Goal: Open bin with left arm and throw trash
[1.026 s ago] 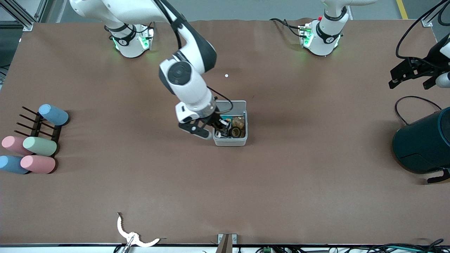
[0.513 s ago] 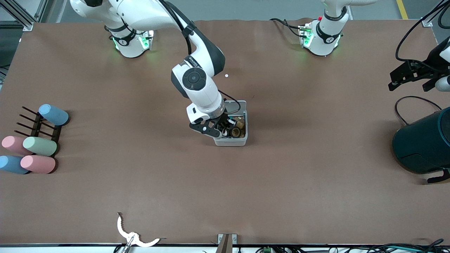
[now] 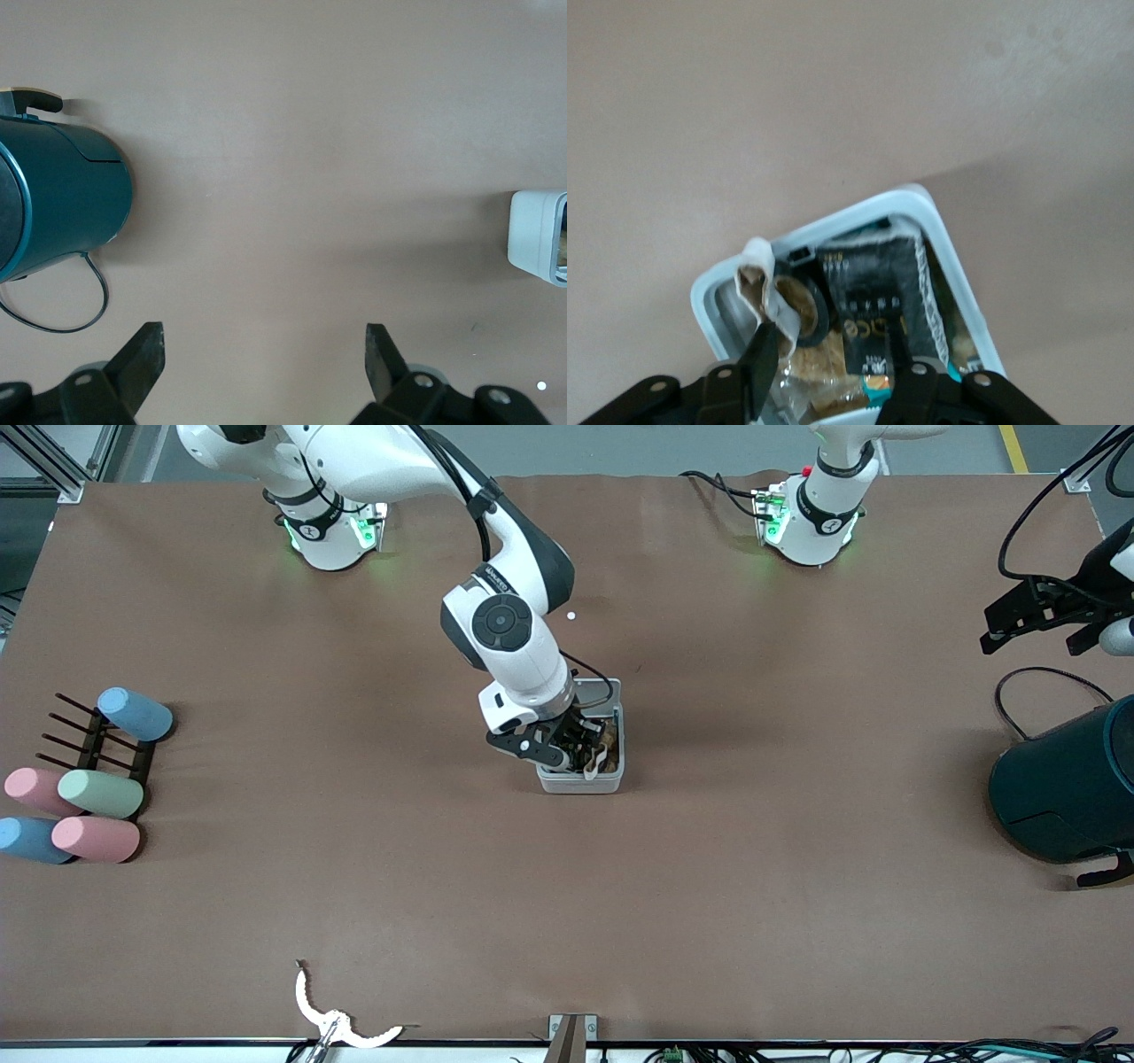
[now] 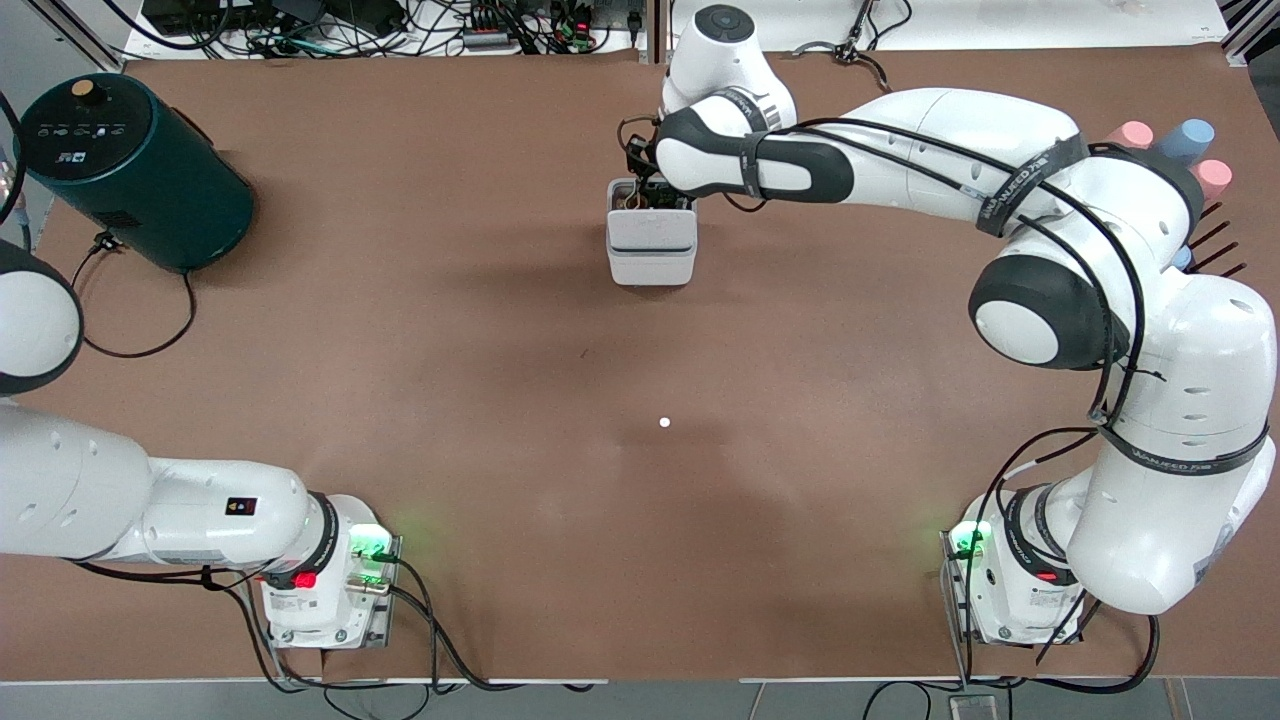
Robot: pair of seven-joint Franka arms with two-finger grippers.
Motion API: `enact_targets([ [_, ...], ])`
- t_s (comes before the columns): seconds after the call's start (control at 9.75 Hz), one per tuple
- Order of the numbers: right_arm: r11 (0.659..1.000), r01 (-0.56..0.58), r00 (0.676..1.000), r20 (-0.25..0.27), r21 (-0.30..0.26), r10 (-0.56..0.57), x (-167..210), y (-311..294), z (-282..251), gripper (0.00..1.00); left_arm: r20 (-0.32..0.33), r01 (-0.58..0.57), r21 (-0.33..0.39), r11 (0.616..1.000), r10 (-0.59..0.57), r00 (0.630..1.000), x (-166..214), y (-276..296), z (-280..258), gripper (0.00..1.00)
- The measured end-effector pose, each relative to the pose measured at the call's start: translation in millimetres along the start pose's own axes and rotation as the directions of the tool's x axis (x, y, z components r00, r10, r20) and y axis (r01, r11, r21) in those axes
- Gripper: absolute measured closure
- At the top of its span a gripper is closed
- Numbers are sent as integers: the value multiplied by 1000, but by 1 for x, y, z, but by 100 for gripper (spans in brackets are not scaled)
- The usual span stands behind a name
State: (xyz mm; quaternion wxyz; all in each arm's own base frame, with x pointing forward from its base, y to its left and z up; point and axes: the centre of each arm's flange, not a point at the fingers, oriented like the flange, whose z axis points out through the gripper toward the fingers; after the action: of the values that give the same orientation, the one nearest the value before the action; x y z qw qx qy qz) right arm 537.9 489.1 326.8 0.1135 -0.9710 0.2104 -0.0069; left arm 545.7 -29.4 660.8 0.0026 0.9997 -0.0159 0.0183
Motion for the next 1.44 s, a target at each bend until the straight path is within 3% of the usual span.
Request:
enact_targets([
  [0.21, 998, -59, 998, -6, -12, 59, 43, 14, -36, 37, 5, 9, 0, 1000, -9, 1000, 1, -5, 2, 0],
  [0.41, 990, -131, 991, 7, -45, 131, 103, 57, -120, 36, 10, 27, 1, 1000, -27, 1000, 2, -15, 4, 0],
  [0.62, 989, -107, 992, 52, -106, 113, 156, 129, -200, 35, 12, 40, 2, 999, -40, 999, 3, -22, 6, 0],
  [0.82, 992, -5, 994, 112, -127, 19, 199, 227, -288, 32, 12, 39, 1, 999, -39, 999, 3, -21, 6, 0],
  [1.03, 968, 212, 965, 185, -137, -185, 199, 317, -373, 25, 13, 38, 1, 999, -38, 999, 4, -21, 6, 0],
  [1.23, 911, 380, 914, 215, -159, -344, 170, 362, -434, 0, 13, 38, 2, 999, -38, 999, 5, -21, 7, 0],
  [1.44, 880, 442, 889, 213, -173, -404, 152, 367, -453, 0, 13, 38, 2, 999, -38, 999, 5, -21, 6, 0],
])
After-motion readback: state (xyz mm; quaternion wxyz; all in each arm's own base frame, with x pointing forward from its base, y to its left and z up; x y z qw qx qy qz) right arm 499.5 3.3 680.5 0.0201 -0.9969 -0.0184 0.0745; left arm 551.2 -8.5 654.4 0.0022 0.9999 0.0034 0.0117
